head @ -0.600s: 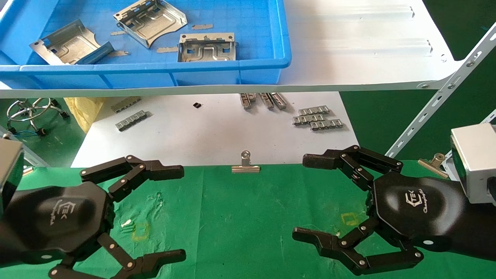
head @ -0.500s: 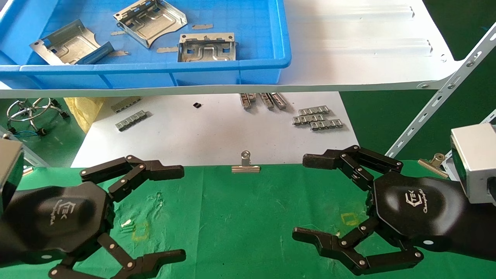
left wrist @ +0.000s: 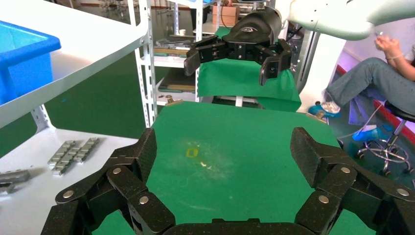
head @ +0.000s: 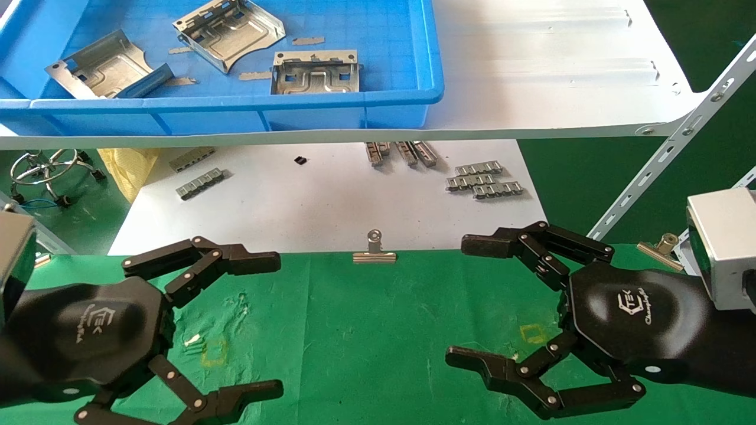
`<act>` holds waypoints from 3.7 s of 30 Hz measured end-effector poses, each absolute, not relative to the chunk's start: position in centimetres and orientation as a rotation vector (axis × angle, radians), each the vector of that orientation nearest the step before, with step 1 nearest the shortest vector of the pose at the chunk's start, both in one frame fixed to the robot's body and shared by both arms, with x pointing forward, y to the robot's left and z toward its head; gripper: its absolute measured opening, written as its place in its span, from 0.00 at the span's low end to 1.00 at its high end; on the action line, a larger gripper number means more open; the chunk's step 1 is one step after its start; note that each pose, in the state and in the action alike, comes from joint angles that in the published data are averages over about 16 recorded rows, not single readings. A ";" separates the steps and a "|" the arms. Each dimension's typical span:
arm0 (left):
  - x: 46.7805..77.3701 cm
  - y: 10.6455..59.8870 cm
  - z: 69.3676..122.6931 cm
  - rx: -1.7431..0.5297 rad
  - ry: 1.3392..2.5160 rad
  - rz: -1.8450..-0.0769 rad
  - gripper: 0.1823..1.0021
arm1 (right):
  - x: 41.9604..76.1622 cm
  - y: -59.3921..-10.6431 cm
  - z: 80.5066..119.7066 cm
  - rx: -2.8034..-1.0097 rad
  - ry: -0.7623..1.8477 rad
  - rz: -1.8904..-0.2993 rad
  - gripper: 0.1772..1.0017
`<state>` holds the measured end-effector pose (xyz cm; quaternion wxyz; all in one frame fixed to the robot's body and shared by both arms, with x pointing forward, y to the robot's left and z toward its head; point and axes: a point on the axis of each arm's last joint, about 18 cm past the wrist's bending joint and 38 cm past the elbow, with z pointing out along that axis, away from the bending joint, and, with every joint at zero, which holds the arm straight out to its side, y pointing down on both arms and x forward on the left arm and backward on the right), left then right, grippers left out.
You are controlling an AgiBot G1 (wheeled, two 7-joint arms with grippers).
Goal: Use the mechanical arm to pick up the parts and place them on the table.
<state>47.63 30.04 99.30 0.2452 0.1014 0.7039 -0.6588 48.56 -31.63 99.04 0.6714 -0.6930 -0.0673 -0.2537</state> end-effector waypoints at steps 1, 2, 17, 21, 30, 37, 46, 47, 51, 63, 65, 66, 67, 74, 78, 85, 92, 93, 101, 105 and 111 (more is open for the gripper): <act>47.6 30.0 99.3 0.277 1.921 -1.798 1.00 | 48.6 -31.6 99.0 -1.561 -0.152 -0.571 1.00; 47.6 30.0 99.3 0.277 1.921 -1.798 1.00 | 48.6 -31.6 99.0 -1.561 -0.152 -0.571 1.00; 47.6 30.0 99.3 0.277 1.921 -1.798 1.00 | 48.6 -31.6 99.0 -1.561 -0.152 -0.571 1.00; 47.6 30.0 99.3 0.277 1.921 -1.798 1.00 | 48.6 -31.6 99.0 -1.561 -0.152 -0.571 1.00; 47.6 30.0 99.3 0.277 1.921 -1.798 1.00 | 48.6 -31.6 99.0 -1.561 -0.152 -0.571 1.00; 47.6 30.0 99.3 0.277 1.921 -1.798 1.00 | 48.6 -31.6 99.0 -1.561 -0.152 -0.571 1.00; 47.6 30.0 99.3 0.277 1.921 -1.798 1.00 | 48.6 -31.6 99.0 -1.561 -0.152 -0.571 0.95; 47.6 30.0 99.3 0.277 1.921 -1.798 1.00 | 48.6 -31.6 99.0 -1.561 -0.152 -0.571 0.95; 47.6 30.0 99.3 0.277 1.921 -1.798 1.00 | 48.6 -31.6 99.0 -1.561 -0.152 -0.571 0.89; 47.6 30.0 99.3 0.277 1.921 -1.798 1.00 | 48.6 -31.6 99.0 -1.561 -0.152 -0.571 0.64; 47.6 30.0 99.3 0.277 1.921 -1.798 1.00 | 48.6 -31.6 99.0 -1.561 -0.152 -0.571 0.58; 47.6 30.0 99.3 0.277 1.921 -1.798 1.00 | 48.6 -31.6 99.0 -1.561 -0.152 -0.571 0.56; 47.6 30.0 99.3 0.277 1.921 -1.798 1.00 | 48.6 -31.6 99.0 -1.561 -0.152 -0.571 0.53; 47.6 30.0 99.3 0.277 1.921 -1.798 1.00 | 48.6 -31.6 99.0 -1.561 -0.152 -0.571 0.32; 47.6 30.0 99.3 0.277 1.921 -1.798 1.00 | 48.6 -31.6 99.0 -1.561 -0.152 -0.571 0.22; 47.6 30.0 99.3 0.277 1.922 -1.798 1.00 | 48.6 -31.6 99.0 -1.561 -0.152 -0.571 0.10; 47.8 30.0 99.9 0.288 1.904 -1.788 1.00 | 48.6 -31.6 99.0 -1.561 -0.152 -0.571 0.04; 47.9 30.0 100.2 0.290 1.896 -1.784 1.00 | 48.6 -31.6 99.0 -1.561 -0.152 -0.571 0.03; 51.9 30.2 105.3 0.239 1.764 -1.716 1.00 | 48.6 -31.6 99.0 -1.561 -0.152 -0.571 0.02; 56.3 30.6 110.2 0.126 1.638 -1.660 1.00 | 48.6 -31.6 99.0 -1.561 -0.152 -0.571 0.02; 63.3 30.9 117.0 -0.113 1.488 -1.547 1.00 | 48.6 -31.6 99.0 -1.561 -0.152 -0.571 0.02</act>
